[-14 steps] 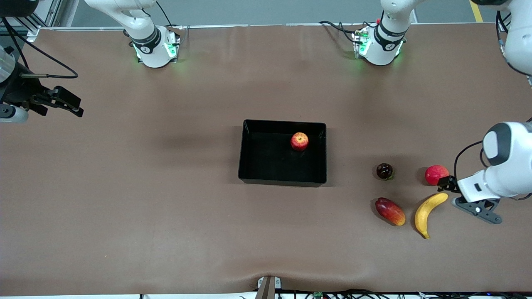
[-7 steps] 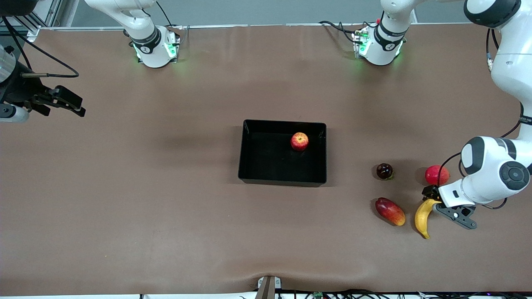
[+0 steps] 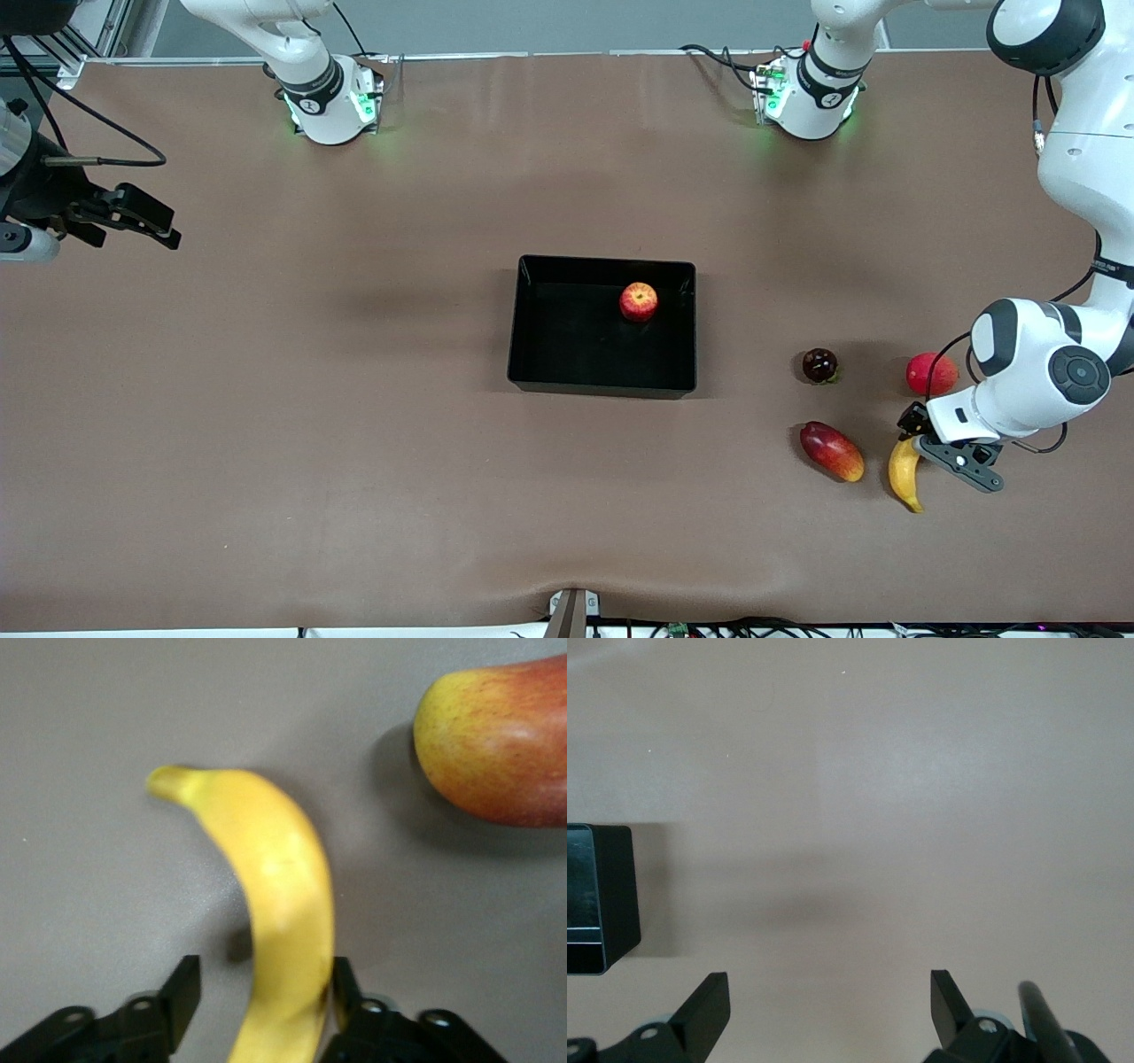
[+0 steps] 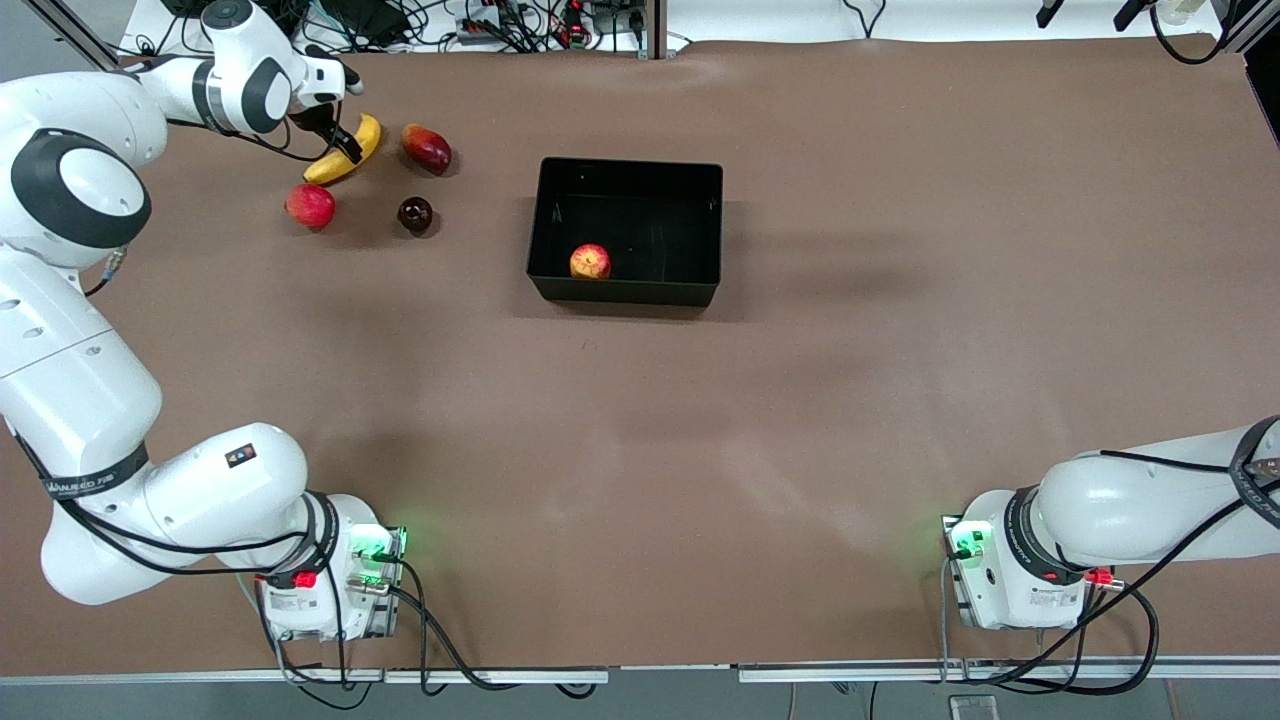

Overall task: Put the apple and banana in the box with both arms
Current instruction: 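Grasp and lift the yellow banana with the left gripper, then carry the banana over the black tray with the left gripper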

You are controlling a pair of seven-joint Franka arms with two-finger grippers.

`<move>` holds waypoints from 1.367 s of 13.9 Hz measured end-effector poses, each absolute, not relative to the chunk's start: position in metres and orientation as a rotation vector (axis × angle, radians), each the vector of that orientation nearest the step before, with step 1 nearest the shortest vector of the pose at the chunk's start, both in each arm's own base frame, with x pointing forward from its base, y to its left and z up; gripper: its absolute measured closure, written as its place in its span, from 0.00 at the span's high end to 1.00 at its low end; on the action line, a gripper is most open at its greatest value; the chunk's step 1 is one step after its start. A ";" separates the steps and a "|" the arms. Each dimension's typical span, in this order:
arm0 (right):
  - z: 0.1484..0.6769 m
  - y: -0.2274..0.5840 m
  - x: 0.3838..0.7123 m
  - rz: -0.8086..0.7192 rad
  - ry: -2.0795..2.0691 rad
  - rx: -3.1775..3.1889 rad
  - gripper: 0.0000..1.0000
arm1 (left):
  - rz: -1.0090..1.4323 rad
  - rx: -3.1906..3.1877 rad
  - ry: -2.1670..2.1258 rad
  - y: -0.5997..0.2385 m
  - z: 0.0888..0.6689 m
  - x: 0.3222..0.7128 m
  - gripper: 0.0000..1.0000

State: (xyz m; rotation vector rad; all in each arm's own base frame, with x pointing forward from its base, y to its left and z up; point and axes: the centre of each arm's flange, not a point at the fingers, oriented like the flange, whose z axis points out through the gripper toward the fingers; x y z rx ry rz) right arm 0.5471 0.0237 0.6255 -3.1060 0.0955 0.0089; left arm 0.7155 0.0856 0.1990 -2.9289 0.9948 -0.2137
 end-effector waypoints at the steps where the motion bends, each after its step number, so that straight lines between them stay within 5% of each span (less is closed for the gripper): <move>1: 0.625 0.024 0.547 0.011 0.096 -3.106 1.00 | -0.218 -2.919 1.014 0.086 0.200 0.716 0.47; 2: 0.625 0.023 0.547 0.012 0.096 -3.106 1.00 | -0.223 -2.892 1.068 0.088 0.202 0.717 0.37; 9: 0.624 0.021 0.546 0.025 0.104 -3.106 1.00 | -0.236 -2.711 1.340 0.090 0.288 0.737 0.36; 19: 0.624 0.020 0.546 0.027 0.106 -3.105 1.00 | -0.002 -3.033 0.722 -0.093 0.425 0.681 0.36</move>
